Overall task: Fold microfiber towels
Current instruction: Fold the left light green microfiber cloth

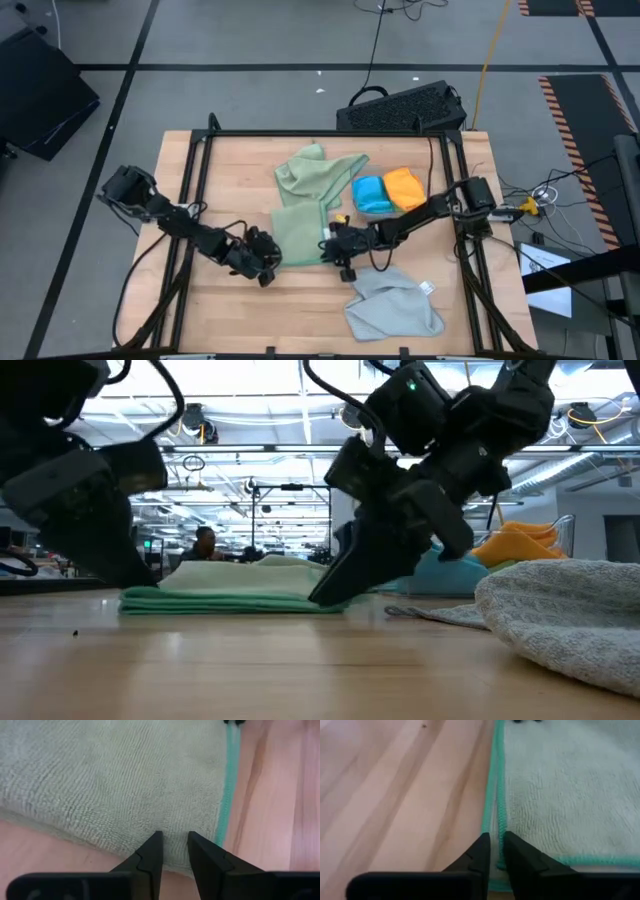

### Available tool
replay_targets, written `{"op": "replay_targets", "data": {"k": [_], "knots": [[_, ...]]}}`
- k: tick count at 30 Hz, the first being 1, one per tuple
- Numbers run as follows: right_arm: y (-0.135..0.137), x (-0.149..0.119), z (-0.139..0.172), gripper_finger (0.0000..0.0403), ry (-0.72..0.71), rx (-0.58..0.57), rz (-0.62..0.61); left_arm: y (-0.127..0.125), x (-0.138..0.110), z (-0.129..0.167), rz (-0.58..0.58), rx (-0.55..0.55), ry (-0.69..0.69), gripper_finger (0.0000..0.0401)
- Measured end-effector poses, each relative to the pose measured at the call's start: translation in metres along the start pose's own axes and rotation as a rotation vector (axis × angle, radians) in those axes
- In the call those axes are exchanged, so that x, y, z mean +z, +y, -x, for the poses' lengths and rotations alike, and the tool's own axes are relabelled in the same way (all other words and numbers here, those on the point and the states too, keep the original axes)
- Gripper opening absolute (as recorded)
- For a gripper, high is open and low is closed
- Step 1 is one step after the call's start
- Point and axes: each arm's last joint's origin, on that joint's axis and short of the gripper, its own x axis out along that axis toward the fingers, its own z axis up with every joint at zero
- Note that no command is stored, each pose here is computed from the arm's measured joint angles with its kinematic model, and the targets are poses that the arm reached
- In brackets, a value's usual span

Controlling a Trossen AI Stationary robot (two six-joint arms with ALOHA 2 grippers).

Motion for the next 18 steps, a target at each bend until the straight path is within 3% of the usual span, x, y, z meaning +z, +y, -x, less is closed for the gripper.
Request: {"op": "replay_targets", "data": {"k": [3, 8, 12, 18], "knots": [[0.010, -0.002, -0.003, 0.0035, 0.001, 0.027, -0.007, -0.002, -0.002, 0.000, 0.041, -0.062, 0.081, 0.0093], [0.033, 0.006, 0.006, 0.0038, -0.020, 0.104, 0.021, -0.014, -0.002, 0.013, 0.062, -0.274, 0.193, 0.0092], [0.041, 0.025, 0.023, 0.0067, -0.104, 0.123, 0.034, -0.026, 0.009, 0.029, 0.038, -0.337, 0.091, 0.0092], [0.041, 0.032, 0.033, 0.0124, -0.112, 0.093, 0.054, -0.040, 0.022, 0.042, -0.065, -0.258, -0.129, 0.0092]]}}
